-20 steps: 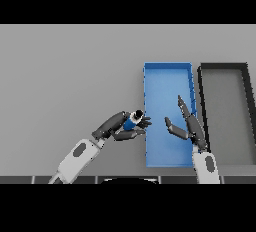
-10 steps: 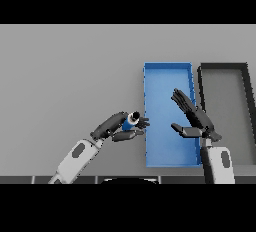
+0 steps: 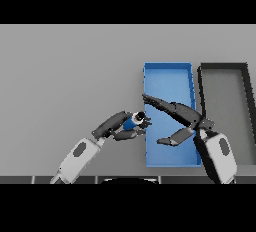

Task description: Pick up the blue pipe and place it into the blue bin.

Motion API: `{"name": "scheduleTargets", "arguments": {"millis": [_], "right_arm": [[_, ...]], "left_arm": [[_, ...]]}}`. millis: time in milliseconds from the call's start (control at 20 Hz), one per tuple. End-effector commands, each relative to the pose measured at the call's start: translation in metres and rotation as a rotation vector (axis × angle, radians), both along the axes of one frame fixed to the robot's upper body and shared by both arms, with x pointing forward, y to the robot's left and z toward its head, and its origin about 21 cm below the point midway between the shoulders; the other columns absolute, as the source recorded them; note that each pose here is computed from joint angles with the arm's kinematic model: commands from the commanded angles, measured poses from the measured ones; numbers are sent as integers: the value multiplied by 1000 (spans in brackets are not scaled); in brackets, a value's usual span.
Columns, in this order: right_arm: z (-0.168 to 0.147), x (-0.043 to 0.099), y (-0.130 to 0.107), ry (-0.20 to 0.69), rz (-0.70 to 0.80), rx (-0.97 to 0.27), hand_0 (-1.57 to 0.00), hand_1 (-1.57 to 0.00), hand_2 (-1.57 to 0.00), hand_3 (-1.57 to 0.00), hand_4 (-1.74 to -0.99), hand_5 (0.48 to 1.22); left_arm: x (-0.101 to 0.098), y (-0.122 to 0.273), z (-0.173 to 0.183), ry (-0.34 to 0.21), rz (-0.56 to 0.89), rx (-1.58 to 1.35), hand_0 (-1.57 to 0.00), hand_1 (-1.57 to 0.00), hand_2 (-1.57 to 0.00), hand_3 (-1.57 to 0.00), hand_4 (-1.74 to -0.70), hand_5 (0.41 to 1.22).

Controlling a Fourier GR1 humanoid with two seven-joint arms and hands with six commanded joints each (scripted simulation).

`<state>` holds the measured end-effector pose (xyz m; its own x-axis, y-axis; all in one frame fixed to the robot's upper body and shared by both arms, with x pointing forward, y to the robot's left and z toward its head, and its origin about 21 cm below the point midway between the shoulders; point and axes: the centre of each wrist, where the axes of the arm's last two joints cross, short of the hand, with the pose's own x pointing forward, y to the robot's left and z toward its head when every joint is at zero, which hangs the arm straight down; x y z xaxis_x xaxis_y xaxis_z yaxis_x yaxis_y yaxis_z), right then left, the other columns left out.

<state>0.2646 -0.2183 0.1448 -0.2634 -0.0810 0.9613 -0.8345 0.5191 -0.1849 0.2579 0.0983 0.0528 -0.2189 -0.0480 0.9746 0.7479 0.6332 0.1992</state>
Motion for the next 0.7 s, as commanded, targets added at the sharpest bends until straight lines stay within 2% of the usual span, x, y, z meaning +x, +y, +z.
{"name": "scheduleTargets", "arguments": {"millis": [0, 100, 200, 400, 550, 600, 650], "right_arm": [[4, 1, 8, -21, 31, 2, 1, 1, 1, 1, -1324, 488], [9, 5, 21, -46, 80, -10, 1, 1, 1, 1, -1307, 497], [15, 13, 33, -73, 115, -41, 1, 1, 1, 1, -1270, 510], [19, 19, 61, -78, 158, -78, 1, 1, 1, 1, -1232, 517], [21, 22, 76, -70, 199, -82, 1, 1, 1, 1, -1206, 503], [20, 27, 79, -54, 203, -96, 1, 1, -9, 1, -1210, 498], [20, 28, 85, -56, 218, -97, -17, -34, -54, -26, -1236, 493]], "left_arm": [[2, 1, 0, 4, 4, 2, -1571, -1571, -1571, -1439, -1730, 1221], [-1, 0, -1, -11, -12, -17, -1571, -1571, -1571, -1444, -1728, 1221], [-1, 1, -2, -19, -18, -32, -1571, -1571, -1571, -1490, -1627, 1221], [3, 2, -4, -6, -34, -29, -1571, -1571, -1571, -1538, -1524, 1221], [2, 3, -4, -16, -36, -28, -1571, -1571, -1571, -1554, -1486, 1221], [2, 3, -5, 1, -26, -17, -1571, -1571, -1571, -1557, -1473, 1221], [3, 3, -3, 4, -20, -19, -1571, -1571, -1571, -1560, -1525, 1221]]}}
